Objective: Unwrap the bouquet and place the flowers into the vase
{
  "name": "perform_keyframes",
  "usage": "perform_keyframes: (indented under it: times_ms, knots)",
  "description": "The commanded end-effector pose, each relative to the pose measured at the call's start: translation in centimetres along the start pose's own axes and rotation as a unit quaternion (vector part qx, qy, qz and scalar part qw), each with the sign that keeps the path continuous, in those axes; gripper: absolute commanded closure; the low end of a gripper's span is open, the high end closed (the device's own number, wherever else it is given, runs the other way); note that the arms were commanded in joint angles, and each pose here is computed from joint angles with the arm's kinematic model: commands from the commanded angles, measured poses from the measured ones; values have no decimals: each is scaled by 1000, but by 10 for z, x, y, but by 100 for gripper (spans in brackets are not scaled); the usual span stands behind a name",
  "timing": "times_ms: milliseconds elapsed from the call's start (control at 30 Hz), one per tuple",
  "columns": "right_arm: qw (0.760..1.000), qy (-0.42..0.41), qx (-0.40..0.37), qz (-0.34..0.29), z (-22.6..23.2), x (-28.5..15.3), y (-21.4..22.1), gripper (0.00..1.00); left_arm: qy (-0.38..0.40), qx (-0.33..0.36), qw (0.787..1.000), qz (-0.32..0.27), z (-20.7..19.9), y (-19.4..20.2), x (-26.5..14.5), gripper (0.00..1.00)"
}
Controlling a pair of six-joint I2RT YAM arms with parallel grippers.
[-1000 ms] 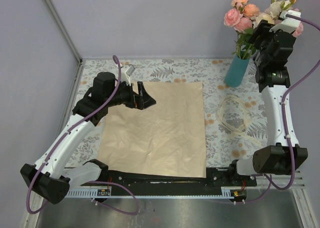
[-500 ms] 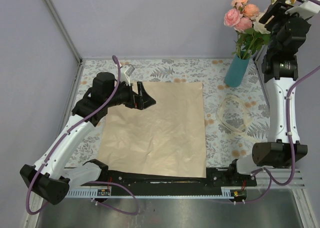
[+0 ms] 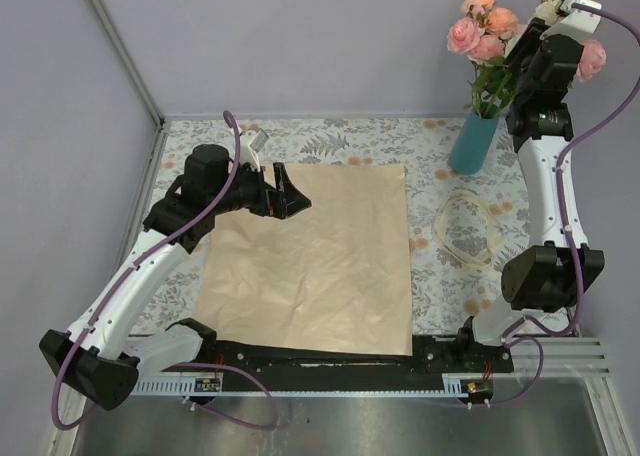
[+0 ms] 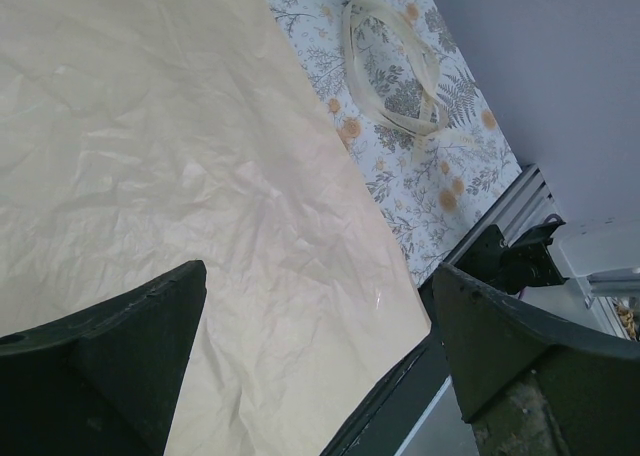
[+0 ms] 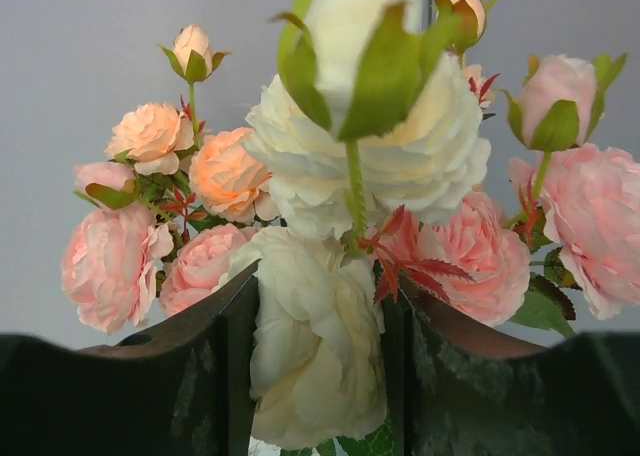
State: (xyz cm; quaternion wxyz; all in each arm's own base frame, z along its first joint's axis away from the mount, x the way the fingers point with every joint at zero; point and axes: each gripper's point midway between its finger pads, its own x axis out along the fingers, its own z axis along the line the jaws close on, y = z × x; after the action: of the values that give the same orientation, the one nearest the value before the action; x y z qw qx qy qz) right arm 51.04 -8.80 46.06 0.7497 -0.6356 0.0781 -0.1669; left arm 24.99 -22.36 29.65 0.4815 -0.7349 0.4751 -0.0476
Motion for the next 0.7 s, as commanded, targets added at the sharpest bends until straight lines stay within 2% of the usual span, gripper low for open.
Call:
perform_keyframes:
  times_ms: [0,133,300,400,533,667]
  knots:
    - [999,23,-22,11,-13,-5,3,48,3,20,999,-34,-5,-17,-6,1]
    - [1000,8,-23,2,-8,-13,-16,45,-1,21,999,-37,-4,-18,-7,1]
    - [1000,-10,-16,-8,-2,-32,-46,30,-7,21,999,-35,-1,-16,-6,1]
    - [1000,-19,-9,0,-1,-50,-57,24,-14,23,999,-36,1,-17,-7,1]
    - [998,-52,7,26,6,-83,-56,3,-20,26,999,-41,2,-19,-9,1]
    - [995,-75,13,60,6,-117,-39,1,-29,28,998,-51,3,-22,-13,1]
